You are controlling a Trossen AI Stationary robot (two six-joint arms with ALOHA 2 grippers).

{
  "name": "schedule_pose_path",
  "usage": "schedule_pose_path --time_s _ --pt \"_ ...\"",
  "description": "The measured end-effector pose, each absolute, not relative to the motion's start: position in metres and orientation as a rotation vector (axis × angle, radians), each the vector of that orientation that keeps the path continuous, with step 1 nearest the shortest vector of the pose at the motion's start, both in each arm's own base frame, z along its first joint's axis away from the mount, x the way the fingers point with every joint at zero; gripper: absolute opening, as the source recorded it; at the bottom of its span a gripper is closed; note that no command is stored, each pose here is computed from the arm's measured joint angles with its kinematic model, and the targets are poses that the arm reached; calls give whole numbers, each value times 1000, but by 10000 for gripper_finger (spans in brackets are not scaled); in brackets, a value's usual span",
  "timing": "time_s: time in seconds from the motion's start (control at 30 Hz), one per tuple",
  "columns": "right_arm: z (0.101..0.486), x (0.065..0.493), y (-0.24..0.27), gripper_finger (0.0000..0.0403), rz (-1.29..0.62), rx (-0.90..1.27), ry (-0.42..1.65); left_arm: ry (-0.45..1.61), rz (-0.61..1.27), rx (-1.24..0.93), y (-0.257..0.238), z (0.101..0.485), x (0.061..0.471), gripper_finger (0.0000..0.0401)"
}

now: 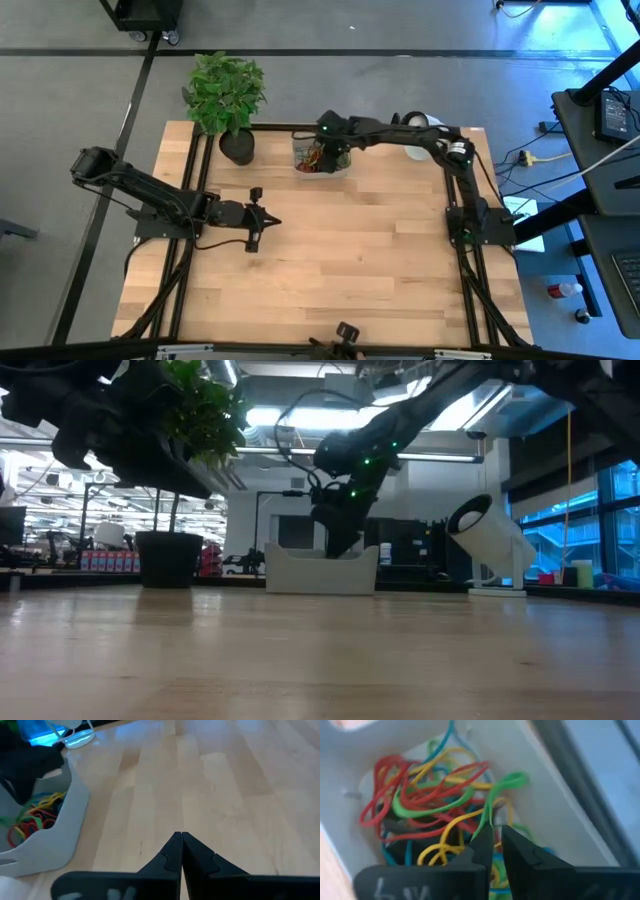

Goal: Pick and place rubber bands into bin
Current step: Put the green rubber band into the gray bin, then return to Home Position

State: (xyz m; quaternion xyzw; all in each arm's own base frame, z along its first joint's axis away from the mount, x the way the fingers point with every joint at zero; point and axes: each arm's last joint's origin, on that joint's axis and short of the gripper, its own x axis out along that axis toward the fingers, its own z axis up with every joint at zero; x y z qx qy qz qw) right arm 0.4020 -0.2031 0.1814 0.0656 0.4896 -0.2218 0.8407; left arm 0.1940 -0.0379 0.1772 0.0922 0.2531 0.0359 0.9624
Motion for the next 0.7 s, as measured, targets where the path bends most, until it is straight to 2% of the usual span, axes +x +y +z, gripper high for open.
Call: schedule_pose_path --time_s 0.17,0.4,0.53,0.7 --pt "181 403 -203 94 -448 156 1094 523 74 198 -38 176 194 7" --pt "207 397 -200 141 -443 149 1123 523 74 201 -38 176 194 8" --pt "222 392 -198 142 -462 156 1141 523 75 199 -38 176 194 8" --pt "242 380 -192 114 -483 170 1118 516 76 191 -38 177 194 8"
